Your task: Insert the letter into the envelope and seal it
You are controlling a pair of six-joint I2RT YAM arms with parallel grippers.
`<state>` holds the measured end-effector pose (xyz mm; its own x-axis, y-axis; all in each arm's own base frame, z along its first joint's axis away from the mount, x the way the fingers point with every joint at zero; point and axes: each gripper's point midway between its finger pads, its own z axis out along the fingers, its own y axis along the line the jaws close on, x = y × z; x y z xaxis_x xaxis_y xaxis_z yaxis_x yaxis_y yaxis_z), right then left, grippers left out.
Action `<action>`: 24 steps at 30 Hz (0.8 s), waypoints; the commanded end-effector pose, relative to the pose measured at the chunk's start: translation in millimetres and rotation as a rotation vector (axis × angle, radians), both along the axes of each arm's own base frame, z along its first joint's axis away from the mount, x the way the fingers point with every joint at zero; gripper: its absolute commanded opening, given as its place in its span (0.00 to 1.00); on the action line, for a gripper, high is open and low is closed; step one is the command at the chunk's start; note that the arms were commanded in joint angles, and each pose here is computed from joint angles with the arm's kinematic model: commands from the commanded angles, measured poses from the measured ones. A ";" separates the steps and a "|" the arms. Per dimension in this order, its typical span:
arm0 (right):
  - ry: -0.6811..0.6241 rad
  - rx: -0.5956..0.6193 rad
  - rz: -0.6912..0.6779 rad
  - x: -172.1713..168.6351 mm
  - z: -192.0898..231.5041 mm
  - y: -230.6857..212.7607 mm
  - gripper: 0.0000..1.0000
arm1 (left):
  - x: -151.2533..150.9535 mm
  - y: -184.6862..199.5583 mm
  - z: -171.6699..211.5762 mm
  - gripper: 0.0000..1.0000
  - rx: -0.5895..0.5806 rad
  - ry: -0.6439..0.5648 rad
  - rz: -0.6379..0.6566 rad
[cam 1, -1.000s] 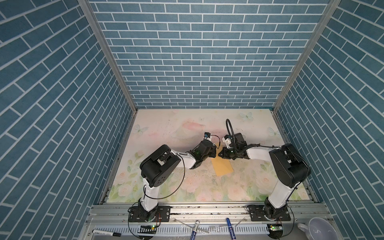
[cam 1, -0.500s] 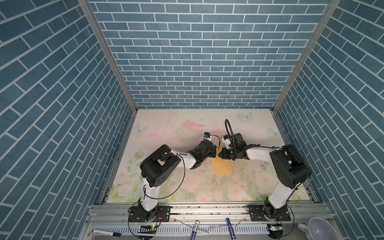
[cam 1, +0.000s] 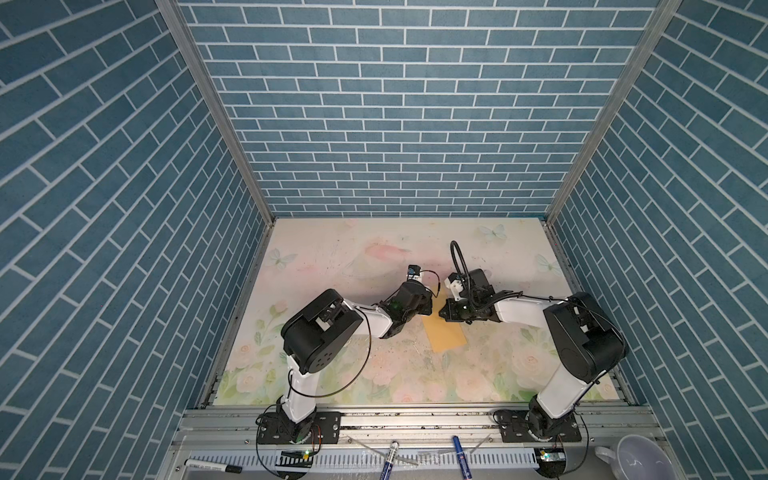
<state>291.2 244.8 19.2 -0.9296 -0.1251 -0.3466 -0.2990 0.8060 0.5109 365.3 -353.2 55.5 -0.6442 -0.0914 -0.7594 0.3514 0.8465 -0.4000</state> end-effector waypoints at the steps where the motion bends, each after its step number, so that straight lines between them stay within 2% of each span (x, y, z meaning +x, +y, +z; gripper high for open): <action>1: 0.186 -0.202 0.007 -53.7 -46.2 -41.7 0.00 | -1.5 10.7 -22.2 0.00 0.064 0.033 0.019; 15: 0.223 -0.223 -0.011 -82.2 -50.9 -57.8 0.00 | -2.1 10.9 -22.2 0.00 0.063 0.034 0.018; 24: 0.220 -0.238 -0.031 -83.8 -50.7 -60.8 0.00 | -2.1 10.9 -21.4 0.00 0.060 0.032 0.019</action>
<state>264.2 228.6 18.0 -0.9272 -0.1262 -0.3527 -0.2983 0.8182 0.4915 365.4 -353.2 55.7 -0.6440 -0.0933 -0.7593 0.3502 0.8464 -0.4011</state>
